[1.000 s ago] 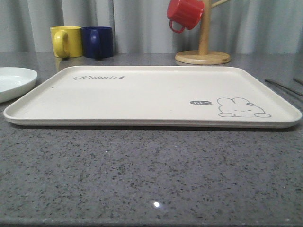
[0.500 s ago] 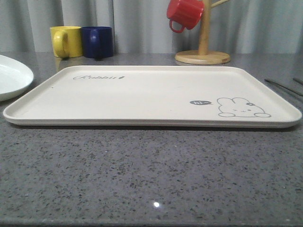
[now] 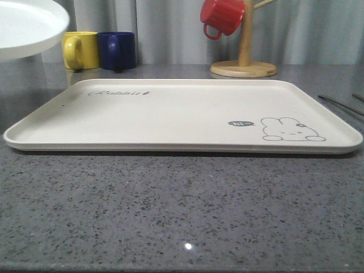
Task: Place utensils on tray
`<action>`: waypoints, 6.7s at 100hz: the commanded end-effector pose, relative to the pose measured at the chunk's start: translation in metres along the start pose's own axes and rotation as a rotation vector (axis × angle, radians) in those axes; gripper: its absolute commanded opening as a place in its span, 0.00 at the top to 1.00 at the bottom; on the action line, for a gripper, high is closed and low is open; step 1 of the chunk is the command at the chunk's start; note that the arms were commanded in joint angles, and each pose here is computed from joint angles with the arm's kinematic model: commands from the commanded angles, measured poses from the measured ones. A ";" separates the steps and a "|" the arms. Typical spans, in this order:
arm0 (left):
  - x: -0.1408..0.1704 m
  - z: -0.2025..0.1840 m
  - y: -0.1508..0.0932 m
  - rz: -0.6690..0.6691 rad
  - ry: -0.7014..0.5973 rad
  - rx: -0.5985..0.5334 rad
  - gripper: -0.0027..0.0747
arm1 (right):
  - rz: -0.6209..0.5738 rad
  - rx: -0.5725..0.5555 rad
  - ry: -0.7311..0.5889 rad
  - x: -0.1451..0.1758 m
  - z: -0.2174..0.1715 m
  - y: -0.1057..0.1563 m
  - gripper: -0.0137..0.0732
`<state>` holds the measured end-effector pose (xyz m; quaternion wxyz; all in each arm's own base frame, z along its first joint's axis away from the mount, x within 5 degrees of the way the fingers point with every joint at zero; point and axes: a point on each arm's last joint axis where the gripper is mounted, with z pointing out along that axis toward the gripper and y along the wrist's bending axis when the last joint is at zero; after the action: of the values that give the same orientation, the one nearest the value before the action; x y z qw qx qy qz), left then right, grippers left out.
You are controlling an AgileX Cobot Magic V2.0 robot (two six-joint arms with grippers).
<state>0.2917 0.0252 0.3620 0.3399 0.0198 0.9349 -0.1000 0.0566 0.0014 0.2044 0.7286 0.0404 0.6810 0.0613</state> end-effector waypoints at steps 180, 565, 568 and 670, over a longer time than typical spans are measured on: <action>-0.037 0.101 -0.115 0.149 0.046 0.274 0.57 | -0.010 -0.014 -0.117 -0.014 -0.003 0.002 0.92; 0.173 -0.105 -0.062 0.239 -0.929 0.032 0.99 | 0.006 0.007 0.837 -0.127 0.200 0.028 0.39; 0.173 -0.105 -0.062 0.239 -0.929 0.032 0.99 | 0.007 0.005 0.847 -0.126 0.205 0.028 0.39; 0.173 -0.105 -0.062 0.239 -0.929 0.032 0.99 | -0.081 -0.001 1.100 -0.044 0.282 0.028 0.39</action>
<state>0.0866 -0.0215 0.3244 0.6947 0.1026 0.7087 -0.0685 0.3304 0.0309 0.2488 0.2174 -0.0172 0.9747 0.0483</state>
